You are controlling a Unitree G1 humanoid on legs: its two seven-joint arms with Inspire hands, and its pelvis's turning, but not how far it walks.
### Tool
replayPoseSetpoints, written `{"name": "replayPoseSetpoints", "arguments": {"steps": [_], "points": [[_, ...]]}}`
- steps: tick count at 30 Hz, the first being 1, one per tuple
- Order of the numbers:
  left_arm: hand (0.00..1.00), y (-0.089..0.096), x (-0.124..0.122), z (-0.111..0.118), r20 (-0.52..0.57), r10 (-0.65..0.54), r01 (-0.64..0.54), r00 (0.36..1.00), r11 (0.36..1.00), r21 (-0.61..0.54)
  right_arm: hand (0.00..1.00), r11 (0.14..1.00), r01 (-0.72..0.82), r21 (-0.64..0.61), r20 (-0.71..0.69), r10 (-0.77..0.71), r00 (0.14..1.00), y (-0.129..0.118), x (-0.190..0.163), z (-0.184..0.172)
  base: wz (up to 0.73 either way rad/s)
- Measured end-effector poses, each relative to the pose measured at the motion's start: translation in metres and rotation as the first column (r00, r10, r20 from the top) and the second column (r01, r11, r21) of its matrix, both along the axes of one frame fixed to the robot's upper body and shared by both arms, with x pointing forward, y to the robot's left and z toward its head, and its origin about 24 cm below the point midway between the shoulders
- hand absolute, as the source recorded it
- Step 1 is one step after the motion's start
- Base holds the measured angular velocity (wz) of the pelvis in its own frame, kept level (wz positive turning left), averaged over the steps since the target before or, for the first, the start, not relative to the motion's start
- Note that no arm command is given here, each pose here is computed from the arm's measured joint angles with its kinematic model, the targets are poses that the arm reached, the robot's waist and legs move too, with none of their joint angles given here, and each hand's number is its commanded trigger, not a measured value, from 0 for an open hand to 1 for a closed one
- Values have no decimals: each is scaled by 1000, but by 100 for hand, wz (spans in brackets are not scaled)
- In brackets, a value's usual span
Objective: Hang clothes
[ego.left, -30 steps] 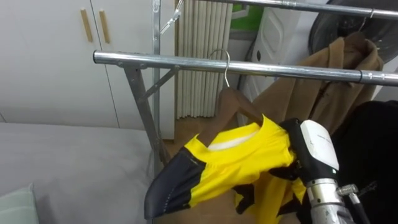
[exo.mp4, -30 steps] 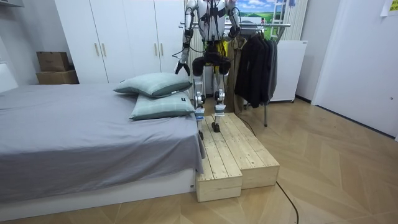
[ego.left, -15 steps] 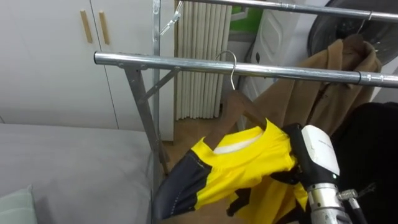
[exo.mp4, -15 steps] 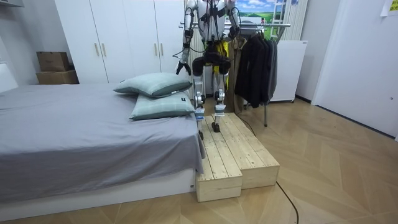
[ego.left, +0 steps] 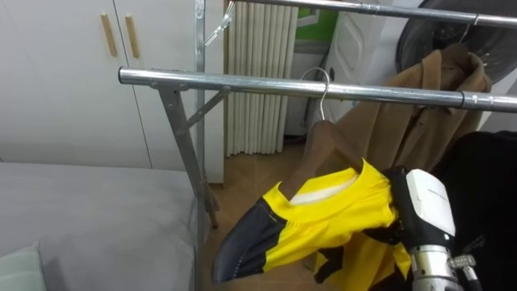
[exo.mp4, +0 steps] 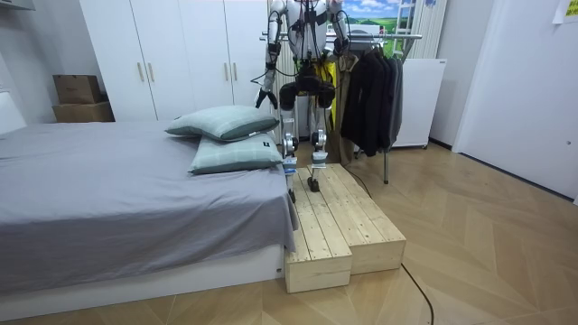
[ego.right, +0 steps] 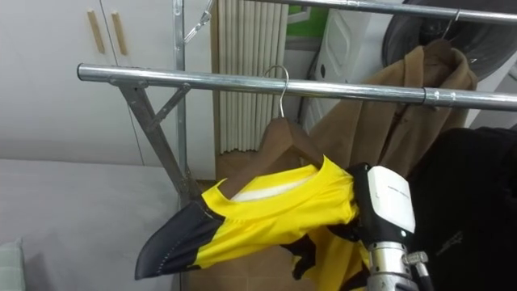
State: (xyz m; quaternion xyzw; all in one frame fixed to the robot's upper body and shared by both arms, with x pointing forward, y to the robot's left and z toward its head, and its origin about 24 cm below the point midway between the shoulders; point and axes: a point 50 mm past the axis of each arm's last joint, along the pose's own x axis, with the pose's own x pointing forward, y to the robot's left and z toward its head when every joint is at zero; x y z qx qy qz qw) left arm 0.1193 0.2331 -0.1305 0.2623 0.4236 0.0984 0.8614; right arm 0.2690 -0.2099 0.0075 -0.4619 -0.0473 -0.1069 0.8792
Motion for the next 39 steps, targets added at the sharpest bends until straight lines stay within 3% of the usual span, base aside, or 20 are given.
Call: {"name": "replayPoseSetpoints", "arguments": {"steps": [22,24,25,39], "points": [[0,5,-6,0,-7,30,-30,1000,1000,2,100,999,3,-51,-1,-3,1000,-1,-3,-2,0],[0,5,-6,0,-12,27,-27,1000,1000,-3,50,999,8,-48,-4,-8,1000,1,-3,-3,0],[0,5,-6,-1,-14,24,-24,1000,1000,-7,0,999,9,-46,-6,-9,1000,3,-3,-4,0],[0,6,-8,-1,-20,33,-33,999,999,-9,0,995,62,-74,-87,-69,994,-5,-6,-15,0]]}}
